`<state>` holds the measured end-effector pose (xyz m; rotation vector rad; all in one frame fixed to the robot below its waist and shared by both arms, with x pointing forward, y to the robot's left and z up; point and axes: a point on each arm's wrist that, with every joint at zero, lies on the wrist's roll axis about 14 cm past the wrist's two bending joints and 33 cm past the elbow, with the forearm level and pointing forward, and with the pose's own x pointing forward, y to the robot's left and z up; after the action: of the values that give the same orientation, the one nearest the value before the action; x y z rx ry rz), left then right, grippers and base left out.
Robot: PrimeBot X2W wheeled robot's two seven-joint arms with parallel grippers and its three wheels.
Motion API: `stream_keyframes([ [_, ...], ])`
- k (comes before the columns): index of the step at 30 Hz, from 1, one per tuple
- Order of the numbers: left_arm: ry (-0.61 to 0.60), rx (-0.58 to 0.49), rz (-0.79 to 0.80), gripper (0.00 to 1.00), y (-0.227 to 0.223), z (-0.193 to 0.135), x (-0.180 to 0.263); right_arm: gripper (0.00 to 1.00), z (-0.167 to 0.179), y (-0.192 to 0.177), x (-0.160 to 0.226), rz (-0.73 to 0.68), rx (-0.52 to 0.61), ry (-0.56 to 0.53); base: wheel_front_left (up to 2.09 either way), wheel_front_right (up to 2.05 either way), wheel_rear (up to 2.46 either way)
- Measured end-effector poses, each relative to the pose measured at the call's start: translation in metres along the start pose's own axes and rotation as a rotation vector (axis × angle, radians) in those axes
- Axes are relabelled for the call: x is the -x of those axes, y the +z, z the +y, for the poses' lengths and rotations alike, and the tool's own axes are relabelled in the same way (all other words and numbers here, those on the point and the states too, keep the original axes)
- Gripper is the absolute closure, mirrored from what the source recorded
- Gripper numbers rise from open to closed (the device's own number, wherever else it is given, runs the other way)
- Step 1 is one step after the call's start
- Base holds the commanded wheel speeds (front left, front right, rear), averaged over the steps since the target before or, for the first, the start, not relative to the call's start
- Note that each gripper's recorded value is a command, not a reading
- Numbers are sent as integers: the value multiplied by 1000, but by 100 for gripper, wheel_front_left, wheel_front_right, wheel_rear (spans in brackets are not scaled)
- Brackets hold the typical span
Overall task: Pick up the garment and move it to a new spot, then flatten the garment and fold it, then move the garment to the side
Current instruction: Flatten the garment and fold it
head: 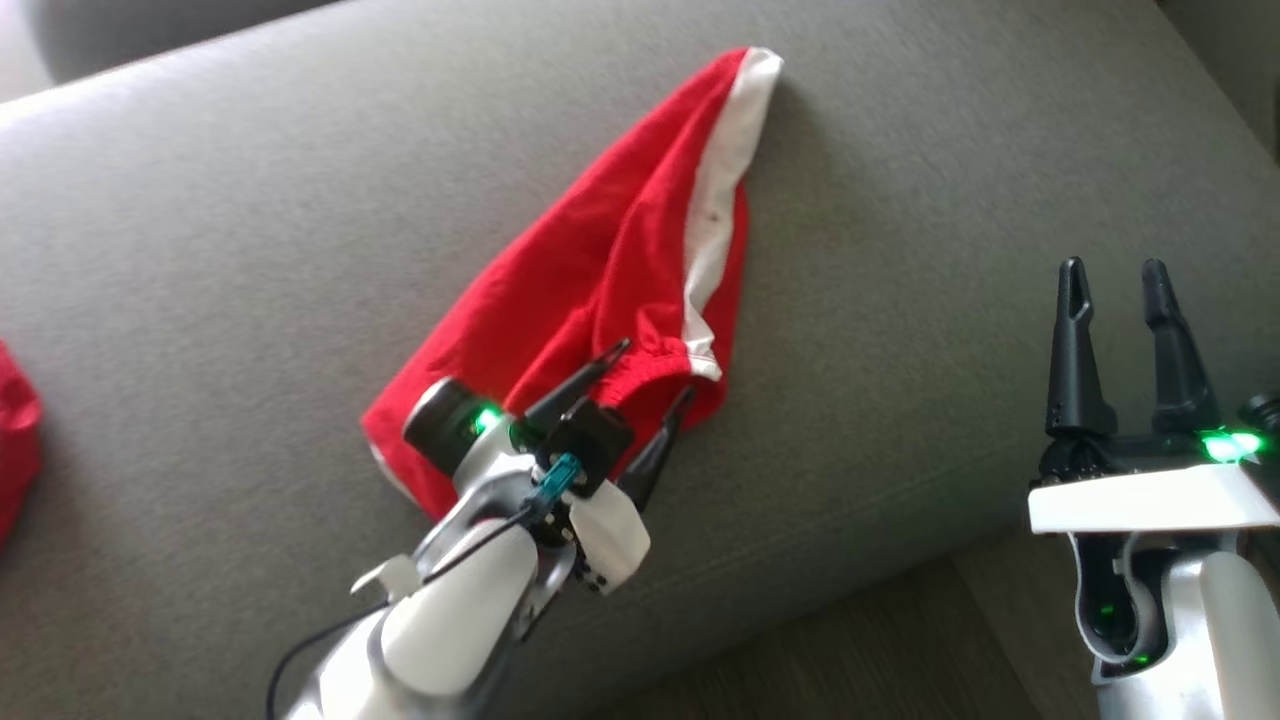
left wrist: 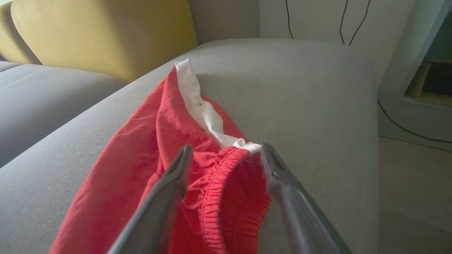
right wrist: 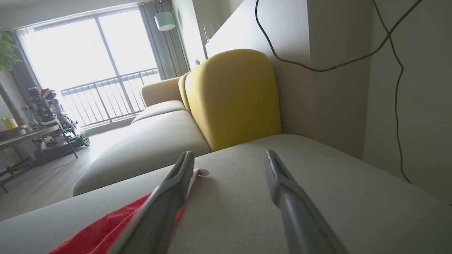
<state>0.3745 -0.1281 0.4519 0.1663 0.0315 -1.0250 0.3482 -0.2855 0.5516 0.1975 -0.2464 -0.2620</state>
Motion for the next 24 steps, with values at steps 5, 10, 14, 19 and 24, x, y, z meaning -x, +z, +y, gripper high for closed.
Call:
stream_keyframes([
  [5,-30,-44,63,0,-21,-1,-14,0,-11,-1,0,7,11,-33,0,0,0],
  [10,-43,-70,100,100,-34,-3,-19,0,-15,-1,0,10,11,-46,0,0,0],
  [14,-17,-67,96,100,-33,5,-22,0,-13,-3,-1,12,8,-42,0,0,0],
  [19,40,6,5,100,-3,15,-24,0,-5,3,-6,-12,-11,-18,0,0,0],
  [24,-2,82,-146,100,52,4,-24,0,-1,8,-6,-29,-26,-5,0,0,0],
])
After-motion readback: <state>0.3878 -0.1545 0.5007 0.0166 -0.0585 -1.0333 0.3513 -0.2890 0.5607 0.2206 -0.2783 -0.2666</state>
